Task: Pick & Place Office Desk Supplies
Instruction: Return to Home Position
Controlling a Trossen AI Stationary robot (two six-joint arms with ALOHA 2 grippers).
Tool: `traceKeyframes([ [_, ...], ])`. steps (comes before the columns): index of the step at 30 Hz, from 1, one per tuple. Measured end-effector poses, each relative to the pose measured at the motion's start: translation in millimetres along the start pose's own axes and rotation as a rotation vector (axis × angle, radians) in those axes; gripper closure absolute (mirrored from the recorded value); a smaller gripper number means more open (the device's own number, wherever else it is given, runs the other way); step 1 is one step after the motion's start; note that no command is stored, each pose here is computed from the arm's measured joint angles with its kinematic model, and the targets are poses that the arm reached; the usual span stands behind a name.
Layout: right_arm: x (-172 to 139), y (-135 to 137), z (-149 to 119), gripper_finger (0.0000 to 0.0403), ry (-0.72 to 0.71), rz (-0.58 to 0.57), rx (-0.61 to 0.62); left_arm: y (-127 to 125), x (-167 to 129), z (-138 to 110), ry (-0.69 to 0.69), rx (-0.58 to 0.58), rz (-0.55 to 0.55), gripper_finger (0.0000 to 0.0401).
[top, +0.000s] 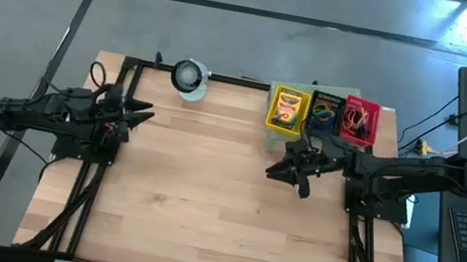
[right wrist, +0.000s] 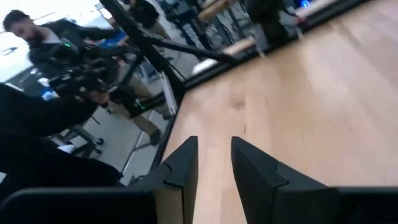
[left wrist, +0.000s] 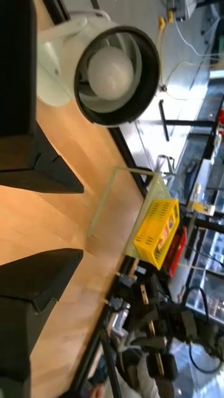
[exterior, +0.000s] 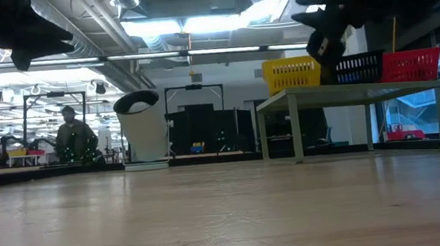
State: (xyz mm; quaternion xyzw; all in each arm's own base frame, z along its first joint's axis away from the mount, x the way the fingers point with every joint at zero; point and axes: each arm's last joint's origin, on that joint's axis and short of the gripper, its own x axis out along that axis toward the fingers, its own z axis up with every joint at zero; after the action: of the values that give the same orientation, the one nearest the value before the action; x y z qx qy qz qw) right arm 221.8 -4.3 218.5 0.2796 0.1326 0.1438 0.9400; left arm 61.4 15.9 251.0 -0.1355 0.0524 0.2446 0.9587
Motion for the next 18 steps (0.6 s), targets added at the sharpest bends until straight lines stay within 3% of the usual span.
traceKeyframes([
  [13,-0.3,-10.4,-12.2,0.0323,-0.014,-0.343,0.039,0.5,0.0,-1.3,0.012,0.005,0.008,0.0253],
  [18,-0.9,-11.8,-10.0,0.0323,-0.061,-0.412,0.038,0.4,0.0,-1.3,0.013,0.005,0.004,0.0251],
])
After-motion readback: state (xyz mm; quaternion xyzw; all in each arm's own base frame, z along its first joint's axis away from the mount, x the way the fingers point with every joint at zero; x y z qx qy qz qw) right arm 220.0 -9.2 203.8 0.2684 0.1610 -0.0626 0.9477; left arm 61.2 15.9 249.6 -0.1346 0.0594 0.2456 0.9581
